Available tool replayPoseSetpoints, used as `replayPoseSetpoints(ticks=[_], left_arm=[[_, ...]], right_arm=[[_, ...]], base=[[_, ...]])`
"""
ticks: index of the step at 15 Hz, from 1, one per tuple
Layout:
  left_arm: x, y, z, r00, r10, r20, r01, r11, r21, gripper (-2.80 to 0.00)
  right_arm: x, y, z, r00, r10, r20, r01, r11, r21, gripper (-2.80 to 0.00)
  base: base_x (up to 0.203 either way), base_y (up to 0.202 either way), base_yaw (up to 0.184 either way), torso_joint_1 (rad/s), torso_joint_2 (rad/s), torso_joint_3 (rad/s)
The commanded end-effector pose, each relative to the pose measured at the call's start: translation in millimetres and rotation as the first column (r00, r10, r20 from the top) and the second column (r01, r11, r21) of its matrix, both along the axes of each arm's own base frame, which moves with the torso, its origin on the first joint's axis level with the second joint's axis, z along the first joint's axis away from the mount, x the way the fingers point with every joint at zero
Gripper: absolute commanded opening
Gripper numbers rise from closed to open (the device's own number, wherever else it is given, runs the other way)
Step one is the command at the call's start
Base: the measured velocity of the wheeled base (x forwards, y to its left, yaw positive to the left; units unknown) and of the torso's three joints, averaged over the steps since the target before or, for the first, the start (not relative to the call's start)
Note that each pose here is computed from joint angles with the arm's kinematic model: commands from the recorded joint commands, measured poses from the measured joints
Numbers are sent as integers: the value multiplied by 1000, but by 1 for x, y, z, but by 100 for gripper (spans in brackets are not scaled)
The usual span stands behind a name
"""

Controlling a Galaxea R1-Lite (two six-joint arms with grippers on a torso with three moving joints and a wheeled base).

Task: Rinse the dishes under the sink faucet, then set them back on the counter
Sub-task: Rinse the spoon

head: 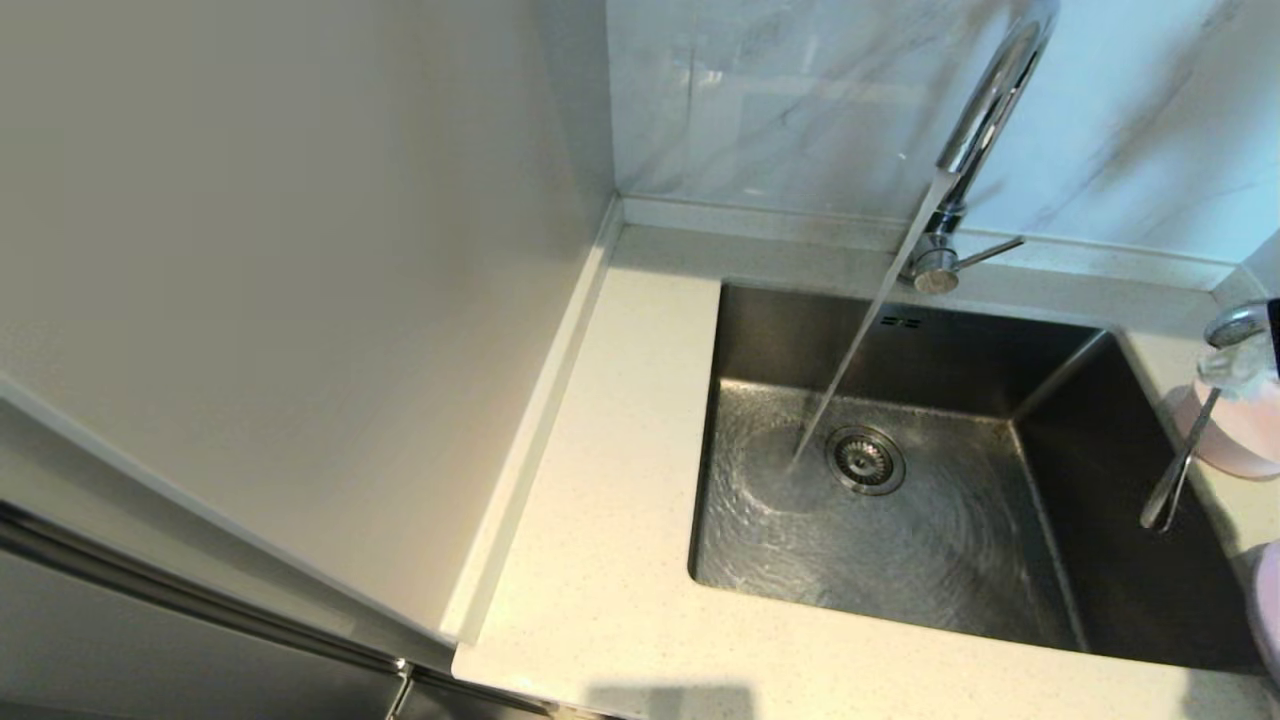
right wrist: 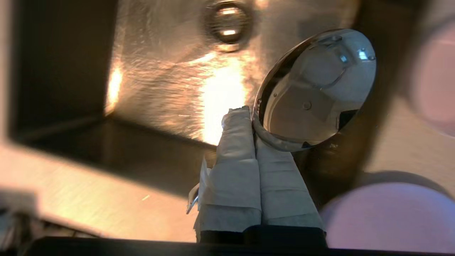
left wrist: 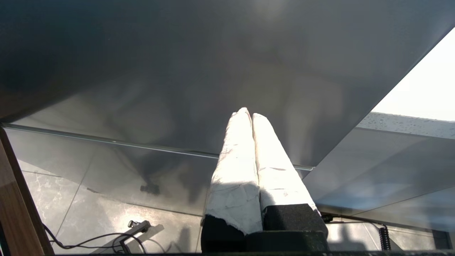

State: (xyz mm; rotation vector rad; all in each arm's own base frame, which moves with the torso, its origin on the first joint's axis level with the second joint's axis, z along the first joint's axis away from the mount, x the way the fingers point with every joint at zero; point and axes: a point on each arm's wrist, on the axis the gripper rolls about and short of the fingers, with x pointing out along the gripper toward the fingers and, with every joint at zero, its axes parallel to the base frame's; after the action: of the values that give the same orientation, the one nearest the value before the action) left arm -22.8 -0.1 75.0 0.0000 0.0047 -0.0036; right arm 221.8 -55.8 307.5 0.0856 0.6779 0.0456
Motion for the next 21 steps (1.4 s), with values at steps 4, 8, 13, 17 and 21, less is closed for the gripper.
replayPoseSetpoints(ticks=[4,8,13,17,21], left_arm=[[0,0,0,1000,1,0,-1,1000,0,-280],[0,0,0,1000,1,0,-1,1000,0,-280],[0,0,0,1000,0,0,0,1000,0,-280],[0,0,0,1000,-1,0,1,1000,0,-280],[0,0,0,1000,0,0,0,1000,0,-280]], right_arm=[[-46,49,-10,941,337,25,-334,939,-77,-280],[-37,73,-13,879,470,81,-460,880,-116,-280],[-10,90,-22,846,530,62,-523,846,-105,-280],[1,84,-9,887,460,33,-452,882,-133,-280],[8,83,5,919,395,-5,-391,908,-154,-280]], base=[[0,0,0,0,0,0],[0,0,0,0,0,0],[0,0,0,0,0,0],[0,0,0,0,0,0],[0,0,0,0,0,0]])
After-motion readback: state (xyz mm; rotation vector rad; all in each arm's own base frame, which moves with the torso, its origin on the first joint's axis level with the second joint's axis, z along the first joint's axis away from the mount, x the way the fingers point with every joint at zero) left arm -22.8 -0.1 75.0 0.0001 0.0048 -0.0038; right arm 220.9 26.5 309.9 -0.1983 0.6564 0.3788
